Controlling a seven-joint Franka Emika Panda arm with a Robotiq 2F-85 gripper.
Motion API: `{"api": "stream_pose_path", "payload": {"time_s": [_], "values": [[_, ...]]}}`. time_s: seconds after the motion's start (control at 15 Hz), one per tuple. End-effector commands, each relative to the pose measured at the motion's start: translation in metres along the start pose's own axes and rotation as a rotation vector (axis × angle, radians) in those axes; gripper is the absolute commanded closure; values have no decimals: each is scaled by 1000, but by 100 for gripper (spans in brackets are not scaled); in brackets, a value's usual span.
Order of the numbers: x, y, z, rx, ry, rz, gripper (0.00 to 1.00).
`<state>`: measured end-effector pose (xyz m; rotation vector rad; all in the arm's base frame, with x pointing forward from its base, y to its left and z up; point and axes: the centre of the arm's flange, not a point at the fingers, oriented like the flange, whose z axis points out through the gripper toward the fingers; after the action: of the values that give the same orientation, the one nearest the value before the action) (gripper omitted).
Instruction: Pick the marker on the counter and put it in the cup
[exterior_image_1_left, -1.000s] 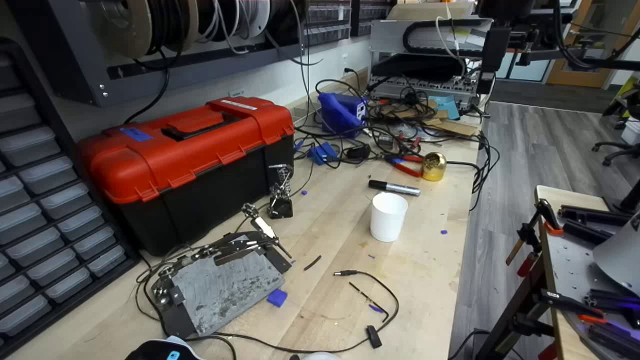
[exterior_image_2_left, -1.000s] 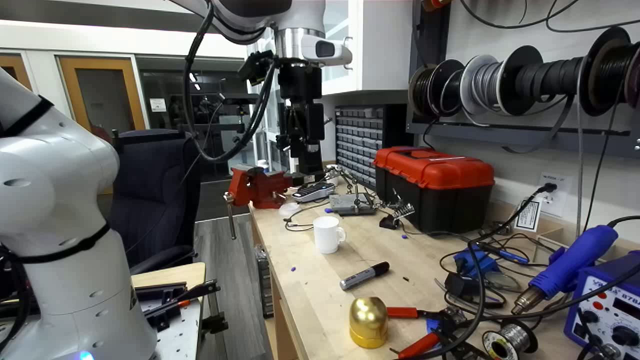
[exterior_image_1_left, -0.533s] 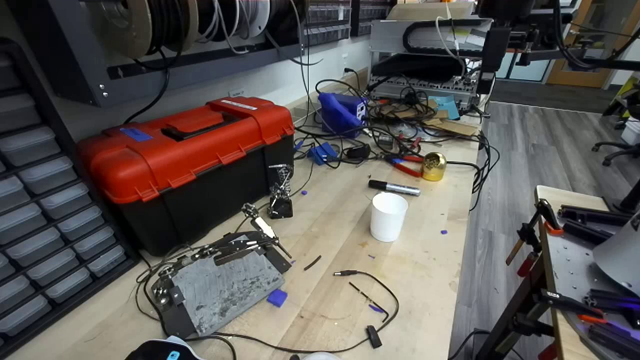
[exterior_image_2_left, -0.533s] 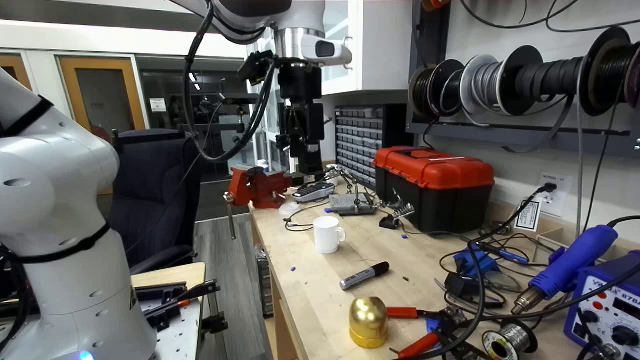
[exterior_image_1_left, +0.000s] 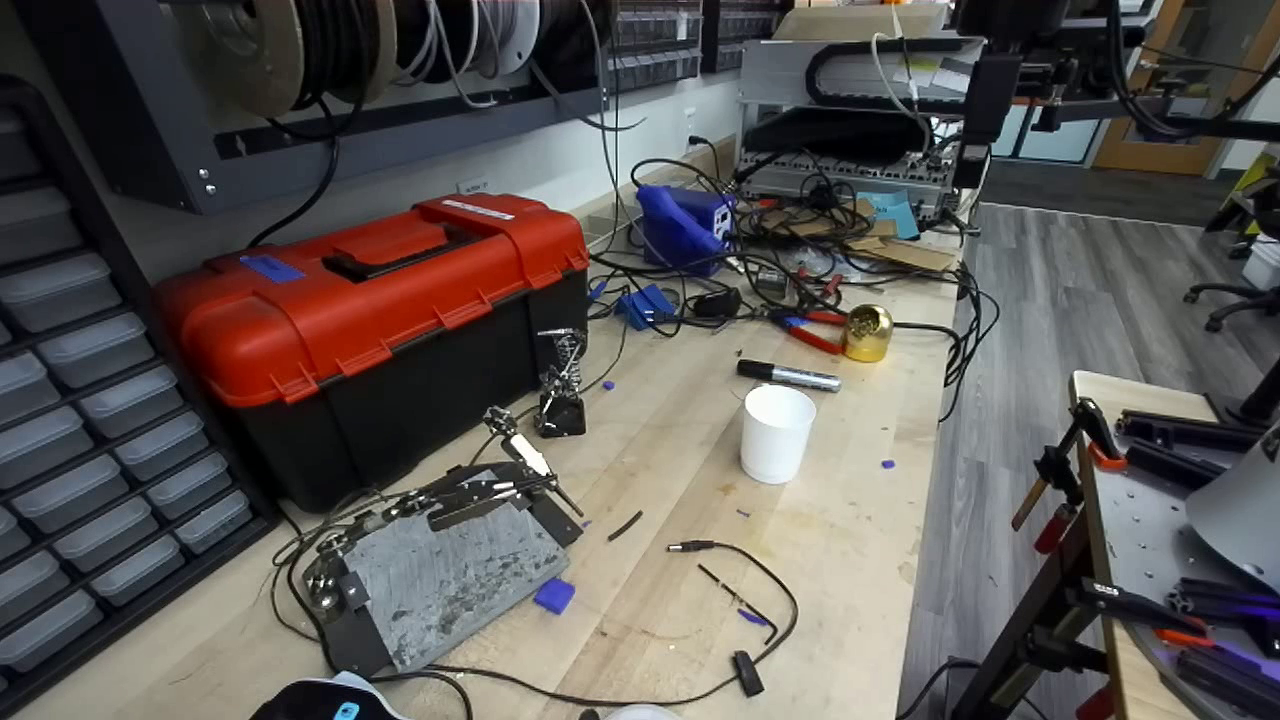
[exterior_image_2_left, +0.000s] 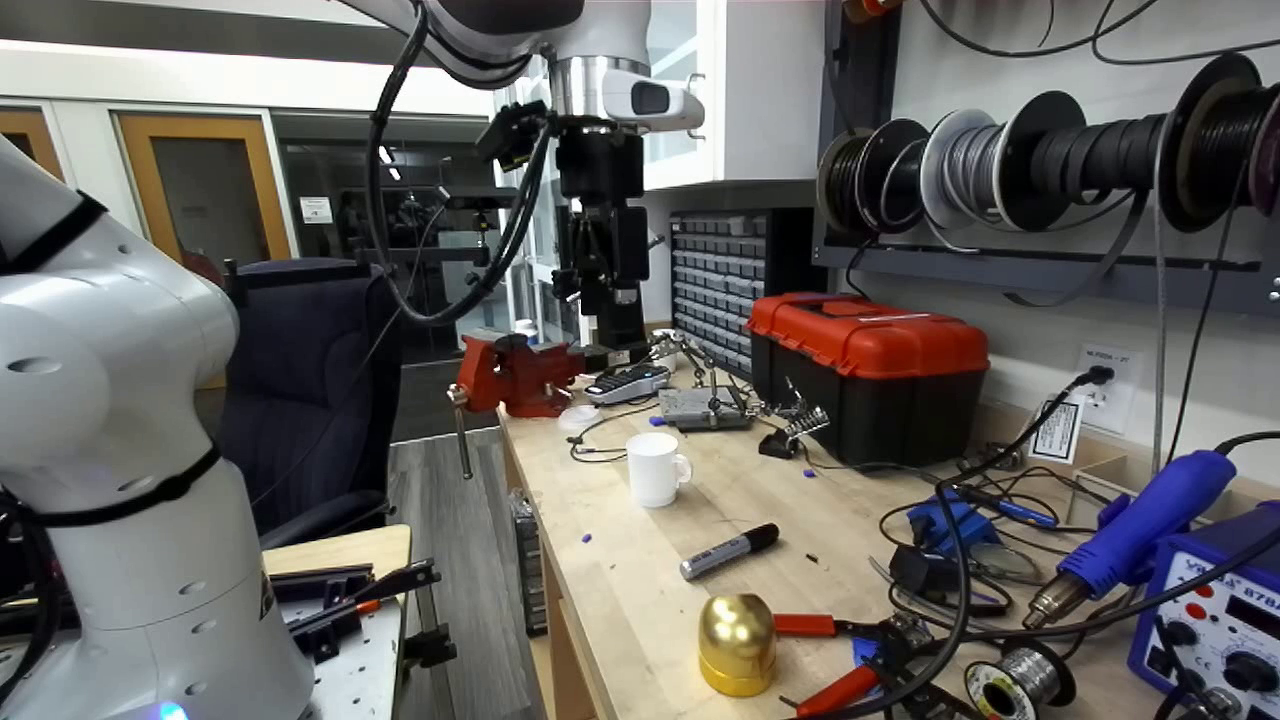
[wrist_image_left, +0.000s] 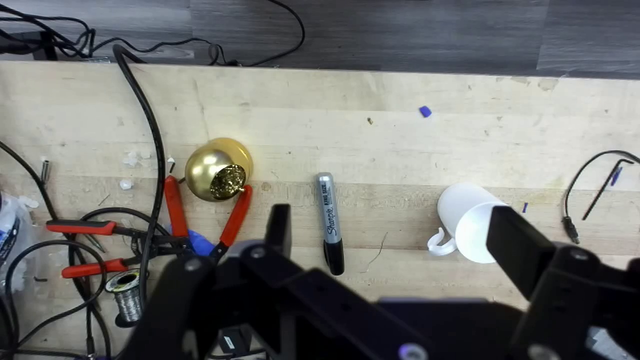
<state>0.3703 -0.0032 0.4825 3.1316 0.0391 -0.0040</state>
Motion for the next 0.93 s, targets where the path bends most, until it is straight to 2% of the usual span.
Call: {"api": "stream_pose_path", "payload": {"time_s": [0.0, 0.6, 0.87], "values": [[0, 0, 0, 0, 0, 0, 0], [0, 0, 0, 0, 0, 0, 0], [1, 2, 16, -3, 5, -19, 0]]}}
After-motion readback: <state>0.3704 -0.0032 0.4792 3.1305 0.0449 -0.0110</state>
